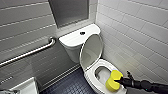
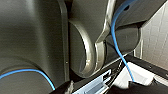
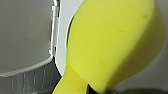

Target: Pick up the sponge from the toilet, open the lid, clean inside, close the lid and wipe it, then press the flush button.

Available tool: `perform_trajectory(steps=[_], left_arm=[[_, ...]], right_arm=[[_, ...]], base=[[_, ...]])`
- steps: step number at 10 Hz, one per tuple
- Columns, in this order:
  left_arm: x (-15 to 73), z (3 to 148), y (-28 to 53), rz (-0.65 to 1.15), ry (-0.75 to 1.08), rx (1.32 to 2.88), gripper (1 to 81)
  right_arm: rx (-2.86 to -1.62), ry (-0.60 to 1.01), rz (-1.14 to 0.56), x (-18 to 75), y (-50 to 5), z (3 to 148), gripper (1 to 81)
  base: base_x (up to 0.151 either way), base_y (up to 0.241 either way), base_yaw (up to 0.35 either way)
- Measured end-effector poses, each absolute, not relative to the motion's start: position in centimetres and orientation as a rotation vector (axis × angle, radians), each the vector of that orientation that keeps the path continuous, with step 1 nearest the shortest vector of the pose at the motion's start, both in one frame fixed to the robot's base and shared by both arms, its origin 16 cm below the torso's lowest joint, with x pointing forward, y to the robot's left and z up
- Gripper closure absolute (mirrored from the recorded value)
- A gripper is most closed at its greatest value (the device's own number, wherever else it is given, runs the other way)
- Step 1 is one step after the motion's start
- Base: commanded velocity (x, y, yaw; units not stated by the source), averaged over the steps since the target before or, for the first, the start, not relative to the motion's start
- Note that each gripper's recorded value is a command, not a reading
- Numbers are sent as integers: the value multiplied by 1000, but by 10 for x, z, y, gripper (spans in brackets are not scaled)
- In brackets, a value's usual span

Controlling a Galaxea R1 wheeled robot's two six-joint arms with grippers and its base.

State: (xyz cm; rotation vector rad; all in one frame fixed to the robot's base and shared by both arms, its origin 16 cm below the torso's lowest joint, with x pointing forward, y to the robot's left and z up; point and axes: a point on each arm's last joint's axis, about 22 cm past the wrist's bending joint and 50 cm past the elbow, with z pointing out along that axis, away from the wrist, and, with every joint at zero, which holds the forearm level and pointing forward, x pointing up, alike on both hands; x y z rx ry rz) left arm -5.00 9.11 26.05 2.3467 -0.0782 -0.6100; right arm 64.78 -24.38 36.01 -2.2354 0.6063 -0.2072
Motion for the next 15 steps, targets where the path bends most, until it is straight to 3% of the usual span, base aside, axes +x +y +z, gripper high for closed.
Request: perform_trajectory(steps=[7,12,15], left_arm=[[-51,259,94,-613,-78,2354,10],[-50,258,95,-612,-78,2355,10],[-49,257,95,-610,-79,2357,10]], right_arm=[[-2283,441,-238,747,-185,353,811],[-2389,307,-352,788,-198,350,811],[-2427,320,-380,795,-202,333,811]], base=[[0,0,0],[0,0,0],[0,0,0]])
